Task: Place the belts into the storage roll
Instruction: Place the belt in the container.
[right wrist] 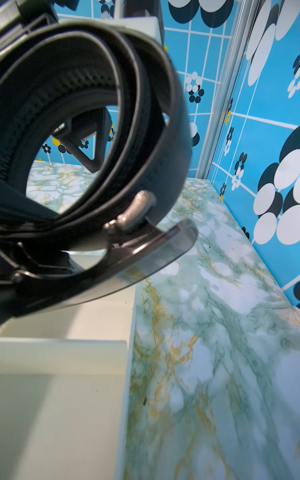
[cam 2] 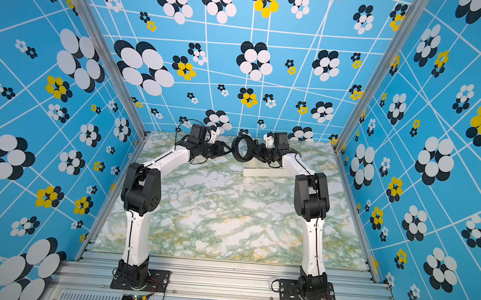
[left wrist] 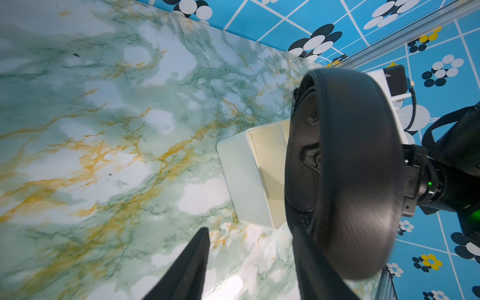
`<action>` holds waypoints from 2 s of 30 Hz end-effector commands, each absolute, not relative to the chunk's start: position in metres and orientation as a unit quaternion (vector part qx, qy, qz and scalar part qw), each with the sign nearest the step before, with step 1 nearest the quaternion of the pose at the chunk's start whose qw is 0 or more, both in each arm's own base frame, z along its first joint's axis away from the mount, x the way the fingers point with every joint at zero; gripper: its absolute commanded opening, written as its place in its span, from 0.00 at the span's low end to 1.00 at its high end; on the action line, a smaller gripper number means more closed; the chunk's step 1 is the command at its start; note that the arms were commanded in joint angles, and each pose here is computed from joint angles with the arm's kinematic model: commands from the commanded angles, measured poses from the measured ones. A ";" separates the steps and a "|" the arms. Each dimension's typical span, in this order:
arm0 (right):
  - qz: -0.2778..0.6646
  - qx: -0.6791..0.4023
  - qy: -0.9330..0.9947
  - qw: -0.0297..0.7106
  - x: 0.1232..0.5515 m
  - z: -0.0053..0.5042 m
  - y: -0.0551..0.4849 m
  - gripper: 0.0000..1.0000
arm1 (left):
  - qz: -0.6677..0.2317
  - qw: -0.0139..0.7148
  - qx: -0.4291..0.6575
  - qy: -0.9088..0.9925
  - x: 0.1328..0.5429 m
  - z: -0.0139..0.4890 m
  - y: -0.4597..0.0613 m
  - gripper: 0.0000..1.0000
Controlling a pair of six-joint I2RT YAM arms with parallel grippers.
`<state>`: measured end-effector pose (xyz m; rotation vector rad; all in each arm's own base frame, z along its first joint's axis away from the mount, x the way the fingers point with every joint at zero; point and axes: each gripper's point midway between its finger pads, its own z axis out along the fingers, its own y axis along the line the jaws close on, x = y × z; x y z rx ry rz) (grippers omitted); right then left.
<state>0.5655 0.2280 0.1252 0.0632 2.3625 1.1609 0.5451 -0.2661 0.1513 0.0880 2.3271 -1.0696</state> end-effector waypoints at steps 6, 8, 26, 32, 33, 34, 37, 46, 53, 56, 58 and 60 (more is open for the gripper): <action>0.438 -0.028 0.867 0.237 0.559 0.127 0.239 0.00 | -0.439 0.293 0.057 0.848 0.552 0.163 -0.288 0.56; 0.426 -0.028 0.874 0.231 0.559 0.122 0.237 0.00 | -0.441 0.293 0.059 0.846 0.551 0.164 -0.290 0.56; 0.303 -0.053 0.933 0.189 0.537 0.105 0.237 0.00 | -0.433 0.262 0.112 0.855 0.529 0.164 -0.333 0.56; 0.275 -0.057 0.945 0.166 0.534 0.091 0.246 0.00 | -0.435 0.250 0.112 0.858 0.526 0.156 -0.334 0.56; 0.273 -0.059 0.947 0.161 0.532 0.088 0.249 0.00 | -0.436 0.247 0.112 0.858 0.526 0.155 -0.334 0.56; 0.272 -0.061 0.947 0.159 0.531 0.086 0.253 0.00 | -0.435 0.245 0.111 0.859 0.526 0.153 -0.334 0.56; 0.270 -0.062 0.948 0.157 0.531 0.083 0.258 0.00 | -0.436 0.240 0.113 0.860 0.525 0.150 -0.335 0.56; 0.258 -0.058 0.954 0.140 0.526 0.068 0.262 0.00 | -0.434 0.237 0.115 0.861 0.527 0.147 -0.332 0.55; 0.211 -0.073 0.965 0.139 0.519 0.064 0.259 0.08 | -0.432 0.233 0.113 0.864 0.527 0.143 -0.329 0.55; 0.204 -0.076 0.966 0.138 0.517 0.063 0.261 0.10 | -0.433 0.231 0.112 0.864 0.526 0.142 -0.329 0.55; 0.199 -0.077 0.968 0.134 0.514 0.061 0.262 0.17 | -0.434 0.231 0.112 0.863 0.526 0.143 -0.329 0.55; 0.195 -0.081 0.969 0.130 0.511 0.058 0.264 0.23 | -0.435 0.231 0.111 0.863 0.527 0.142 -0.329 0.54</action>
